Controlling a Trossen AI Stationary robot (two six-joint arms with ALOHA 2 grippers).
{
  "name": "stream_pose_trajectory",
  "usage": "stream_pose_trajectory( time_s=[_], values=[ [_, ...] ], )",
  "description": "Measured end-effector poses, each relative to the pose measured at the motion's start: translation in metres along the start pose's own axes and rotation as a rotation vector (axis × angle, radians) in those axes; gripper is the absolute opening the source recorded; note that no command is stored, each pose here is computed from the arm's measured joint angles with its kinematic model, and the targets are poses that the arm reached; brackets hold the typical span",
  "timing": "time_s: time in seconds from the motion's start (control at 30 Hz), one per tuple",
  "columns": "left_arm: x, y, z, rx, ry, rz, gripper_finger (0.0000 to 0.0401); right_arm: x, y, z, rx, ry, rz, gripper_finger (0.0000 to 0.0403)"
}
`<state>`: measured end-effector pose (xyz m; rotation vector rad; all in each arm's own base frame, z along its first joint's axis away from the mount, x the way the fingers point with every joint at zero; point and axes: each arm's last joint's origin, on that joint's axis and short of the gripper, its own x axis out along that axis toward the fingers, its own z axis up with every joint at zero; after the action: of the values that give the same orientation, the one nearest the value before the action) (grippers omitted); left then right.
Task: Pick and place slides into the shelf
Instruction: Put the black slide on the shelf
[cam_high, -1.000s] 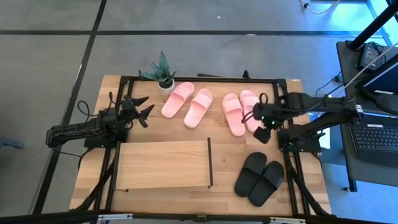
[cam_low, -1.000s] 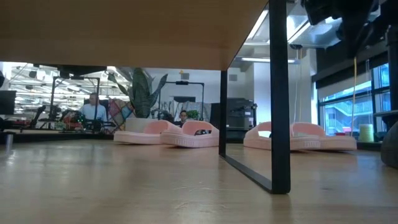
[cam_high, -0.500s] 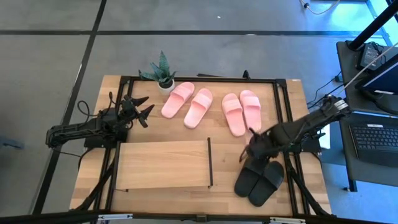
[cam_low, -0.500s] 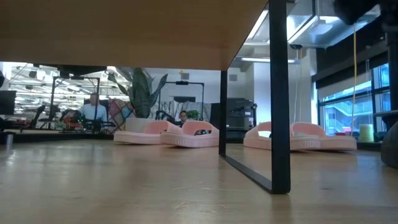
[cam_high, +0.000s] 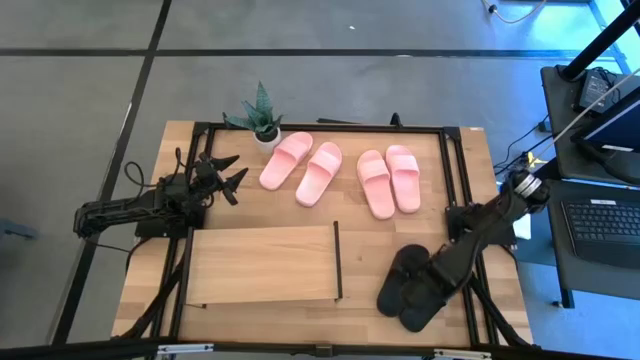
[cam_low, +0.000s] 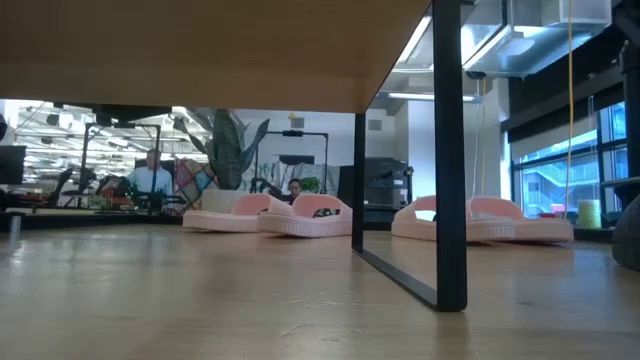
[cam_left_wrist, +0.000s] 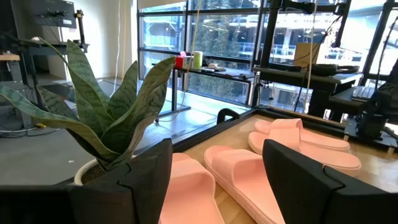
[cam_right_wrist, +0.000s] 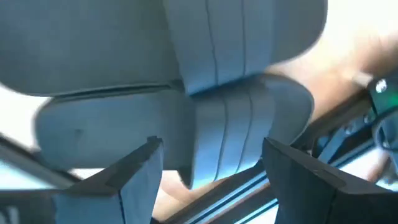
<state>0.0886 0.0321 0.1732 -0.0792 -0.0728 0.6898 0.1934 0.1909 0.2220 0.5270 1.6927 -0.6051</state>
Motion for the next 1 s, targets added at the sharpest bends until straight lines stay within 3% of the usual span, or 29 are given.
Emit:
stream_pose_trajectory(
  time_s=[0.23, 0.67, 0.83, 1.0],
  values=[
    [0.000, 0.000, 0.000, -0.001, 0.000, 0.000, 0.0242, 0.030, 0.017, -0.018, 0.025, -0.006, -0.112, 0.0271],
    [0.000, 0.000, 0.000, -0.004, 0.000, 0.000, 0.0242, 0.064, 0.028, -0.019, 0.060, -0.008, -0.259, 0.0267],
    [0.000, 0.000, 0.000, -0.004, 0.000, 0.000, 0.0242, 0.064, 0.028, -0.019, 0.066, -0.002, -0.263, 0.0224],
    [0.000, 0.000, 0.000, -0.004, 0.000, 0.000, 0.0242, 0.064, 0.026, -0.020, 0.077, 0.039, -0.287, 0.0137]
  ],
)
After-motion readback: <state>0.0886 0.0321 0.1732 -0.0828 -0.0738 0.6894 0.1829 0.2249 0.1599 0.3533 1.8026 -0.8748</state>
